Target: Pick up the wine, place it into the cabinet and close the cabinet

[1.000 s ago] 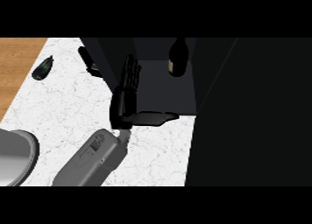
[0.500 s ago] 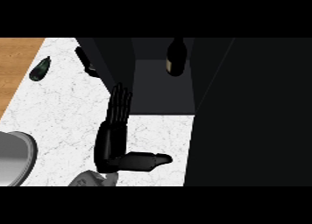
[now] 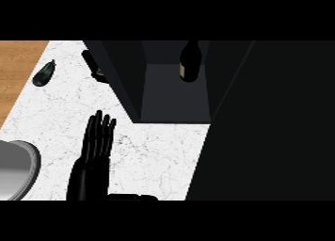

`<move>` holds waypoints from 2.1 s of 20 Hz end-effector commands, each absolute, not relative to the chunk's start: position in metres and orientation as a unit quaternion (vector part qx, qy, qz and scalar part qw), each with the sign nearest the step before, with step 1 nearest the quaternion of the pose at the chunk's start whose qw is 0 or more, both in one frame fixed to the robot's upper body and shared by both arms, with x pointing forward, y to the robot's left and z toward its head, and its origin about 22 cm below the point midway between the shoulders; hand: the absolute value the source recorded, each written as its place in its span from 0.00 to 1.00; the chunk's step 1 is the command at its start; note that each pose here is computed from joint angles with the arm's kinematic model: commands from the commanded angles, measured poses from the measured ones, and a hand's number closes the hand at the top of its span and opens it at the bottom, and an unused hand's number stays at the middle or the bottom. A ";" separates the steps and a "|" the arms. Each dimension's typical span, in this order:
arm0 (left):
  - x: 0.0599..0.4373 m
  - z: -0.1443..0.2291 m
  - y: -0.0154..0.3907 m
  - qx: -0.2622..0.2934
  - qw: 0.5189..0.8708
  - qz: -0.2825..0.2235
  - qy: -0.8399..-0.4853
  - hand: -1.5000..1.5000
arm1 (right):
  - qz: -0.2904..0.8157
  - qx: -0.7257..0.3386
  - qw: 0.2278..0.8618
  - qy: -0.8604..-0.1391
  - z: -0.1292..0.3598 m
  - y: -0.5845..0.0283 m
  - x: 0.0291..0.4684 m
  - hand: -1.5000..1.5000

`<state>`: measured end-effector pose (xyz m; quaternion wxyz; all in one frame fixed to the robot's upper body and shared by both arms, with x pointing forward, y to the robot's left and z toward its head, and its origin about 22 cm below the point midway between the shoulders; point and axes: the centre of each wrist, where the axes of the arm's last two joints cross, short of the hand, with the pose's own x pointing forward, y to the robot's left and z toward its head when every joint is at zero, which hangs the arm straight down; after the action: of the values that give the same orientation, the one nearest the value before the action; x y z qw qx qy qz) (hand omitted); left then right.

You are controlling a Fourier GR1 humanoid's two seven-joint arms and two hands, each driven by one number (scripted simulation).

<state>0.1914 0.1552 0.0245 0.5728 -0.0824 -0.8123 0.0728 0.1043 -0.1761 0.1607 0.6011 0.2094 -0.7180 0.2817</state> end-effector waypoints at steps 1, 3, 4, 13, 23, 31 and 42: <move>0.184 0.048 0.186 -0.079 0.574 0.074 -0.811 0.00 | 0.302 0.278 0.553 -0.725 0.197 -0.178 0.066 1.00; 0.160 0.036 0.195 -0.077 0.578 0.065 -0.810 0.00 | 0.315 0.277 0.551 -0.721 0.191 -0.170 0.071 1.00; 0.150 0.023 0.197 -0.072 0.579 0.064 -0.809 0.00 | 0.316 0.282 0.547 -0.722 0.197 -0.169 0.070 1.00; 0.142 0.043 0.239 -0.059 0.574 0.088 -0.812 0.00 | 0.327 0.321 0.558 -0.692 0.195 -0.128 0.079 1.00; 0.137 0.056 0.296 -0.071 0.568 0.086 -0.815 0.00 | 0.307 0.323 0.557 -0.701 0.197 -0.072 0.108 1.00; 0.144 0.069 0.322 -0.091 0.560 0.069 -0.821 0.00 | 0.294 0.296 0.568 -0.710 0.200 -0.033 0.149 1.00; 0.144 0.085 0.358 -0.102 0.547 0.068 -0.828 0.00 | 0.293 0.255 0.582 -0.714 0.266 0.029 0.243 1.00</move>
<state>0.1473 0.3473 0.0811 0.5496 -0.0969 -0.8271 0.0663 0.2144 0.0106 0.2381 0.5778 0.2580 -0.7135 0.3008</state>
